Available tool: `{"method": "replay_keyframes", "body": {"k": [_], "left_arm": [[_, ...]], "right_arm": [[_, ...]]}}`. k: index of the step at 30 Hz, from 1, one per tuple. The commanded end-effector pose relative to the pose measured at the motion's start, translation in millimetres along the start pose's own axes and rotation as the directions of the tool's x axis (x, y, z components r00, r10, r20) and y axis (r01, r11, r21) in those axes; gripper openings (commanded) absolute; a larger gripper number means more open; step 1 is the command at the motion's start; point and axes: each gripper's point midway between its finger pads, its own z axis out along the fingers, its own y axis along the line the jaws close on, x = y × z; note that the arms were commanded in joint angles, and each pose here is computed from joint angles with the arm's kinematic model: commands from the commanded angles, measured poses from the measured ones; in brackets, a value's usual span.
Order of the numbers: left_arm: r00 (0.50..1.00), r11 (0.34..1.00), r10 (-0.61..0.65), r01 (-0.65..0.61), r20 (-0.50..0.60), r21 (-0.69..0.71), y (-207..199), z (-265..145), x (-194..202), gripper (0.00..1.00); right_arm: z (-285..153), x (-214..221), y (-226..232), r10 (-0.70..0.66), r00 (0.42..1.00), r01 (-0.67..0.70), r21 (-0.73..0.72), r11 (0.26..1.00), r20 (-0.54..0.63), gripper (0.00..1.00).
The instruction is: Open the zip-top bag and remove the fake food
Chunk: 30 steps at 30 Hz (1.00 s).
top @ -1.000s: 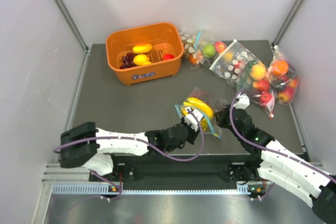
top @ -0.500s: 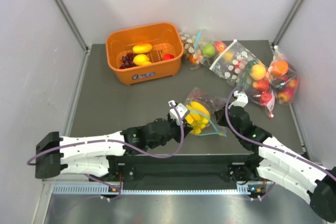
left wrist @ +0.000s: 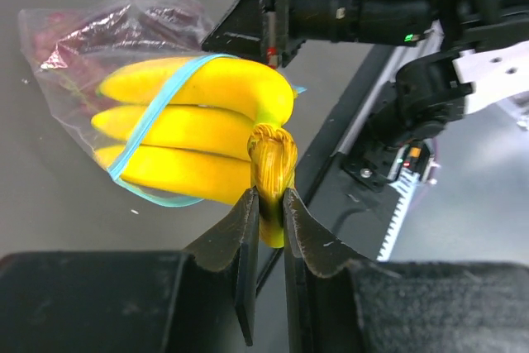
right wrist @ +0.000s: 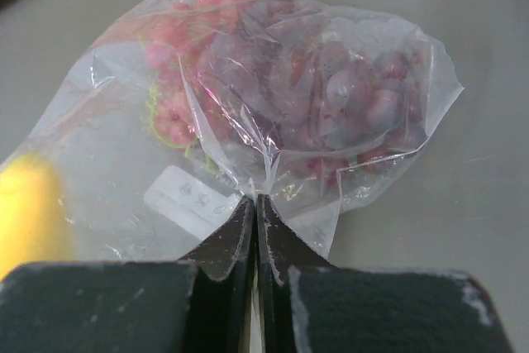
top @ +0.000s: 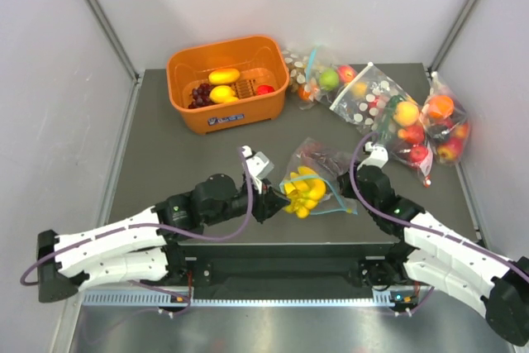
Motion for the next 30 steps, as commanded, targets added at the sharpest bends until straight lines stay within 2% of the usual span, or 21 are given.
{"method": "replay_keyframes", "body": {"k": [1,8,19,22,26,28,29,30], "left_arm": [[0.994,0.994,-0.031,0.02,0.106,0.105,-21,-24,-47,0.11],[0.972,0.987,-0.032,-0.006,0.233,0.159,-23,-50,-108,0.12],[0.95,0.977,-0.022,-0.046,0.313,0.207,-19,-49,-173,0.12],[0.946,0.98,-0.013,-0.052,0.325,0.19,-9,-45,-185,0.11],[0.93,0.991,-0.025,-0.024,0.367,0.129,26,-46,-206,0.11],[0.925,0.986,-0.041,-0.022,0.377,0.163,32,-47,-214,0.1],[0.907,0.986,-0.066,-0.005,0.416,0.166,41,-54,-227,0.09],[0.913,0.979,-0.08,-0.004,0.4,0.204,41,-53,-226,0.08]], "right_arm": [[0,-37,18,0.026,0.995,-0.022,-0.041,0.999,0.095,0.0],[0,-36,18,0.026,0.995,-0.021,-0.052,0.998,0.092,0.0],[1,-32,21,0.022,0.997,-0.016,-0.074,0.997,0.078,0.0],[1,-36,27,0.028,0.995,-0.019,-0.095,0.995,0.091,0.0],[2,-33,27,0.028,0.996,-0.019,-0.102,0.995,0.086,0.0],[3,-31,26,0.025,0.996,-0.016,-0.1,0.995,0.083,0.0],[3,-30,25,0.024,0.996,-0.016,-0.1,0.995,0.081,0.0],[3,-30,24,0.024,0.996,-0.016,-0.097,0.995,0.081,0.0]]}}
